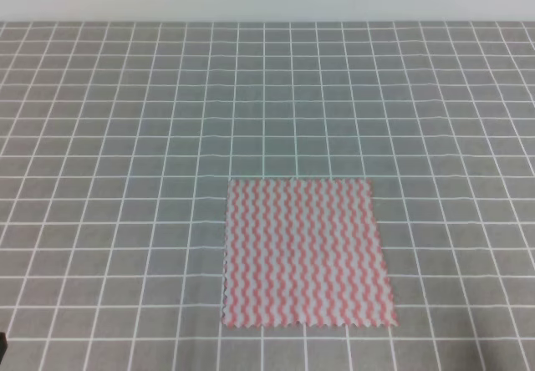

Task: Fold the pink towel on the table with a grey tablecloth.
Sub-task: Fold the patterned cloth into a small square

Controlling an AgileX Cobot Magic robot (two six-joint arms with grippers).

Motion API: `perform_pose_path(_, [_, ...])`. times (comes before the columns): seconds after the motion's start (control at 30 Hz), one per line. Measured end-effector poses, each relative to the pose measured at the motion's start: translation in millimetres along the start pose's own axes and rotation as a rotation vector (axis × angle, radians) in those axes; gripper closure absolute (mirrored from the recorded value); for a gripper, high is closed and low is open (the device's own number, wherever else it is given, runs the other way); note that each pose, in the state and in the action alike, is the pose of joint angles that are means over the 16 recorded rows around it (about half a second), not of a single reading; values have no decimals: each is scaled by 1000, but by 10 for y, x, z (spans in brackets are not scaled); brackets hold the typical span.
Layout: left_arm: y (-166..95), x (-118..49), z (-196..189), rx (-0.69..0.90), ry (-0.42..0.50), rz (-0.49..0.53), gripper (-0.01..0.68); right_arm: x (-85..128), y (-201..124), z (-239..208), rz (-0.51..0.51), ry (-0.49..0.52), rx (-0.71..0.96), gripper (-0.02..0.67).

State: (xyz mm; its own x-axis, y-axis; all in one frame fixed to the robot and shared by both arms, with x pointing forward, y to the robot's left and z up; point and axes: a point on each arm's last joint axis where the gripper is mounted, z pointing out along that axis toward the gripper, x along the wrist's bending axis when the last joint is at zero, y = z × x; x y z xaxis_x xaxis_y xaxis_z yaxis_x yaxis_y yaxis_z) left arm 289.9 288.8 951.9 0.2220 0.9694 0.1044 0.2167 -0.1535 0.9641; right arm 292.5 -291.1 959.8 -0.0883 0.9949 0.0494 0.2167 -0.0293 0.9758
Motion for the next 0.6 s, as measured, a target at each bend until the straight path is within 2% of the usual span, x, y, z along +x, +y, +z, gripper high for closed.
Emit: perform_pose_path(0.6, [-10, -1, 1, -5, 1, 1, 673, 0, 0, 1, 0, 0, 1, 667])
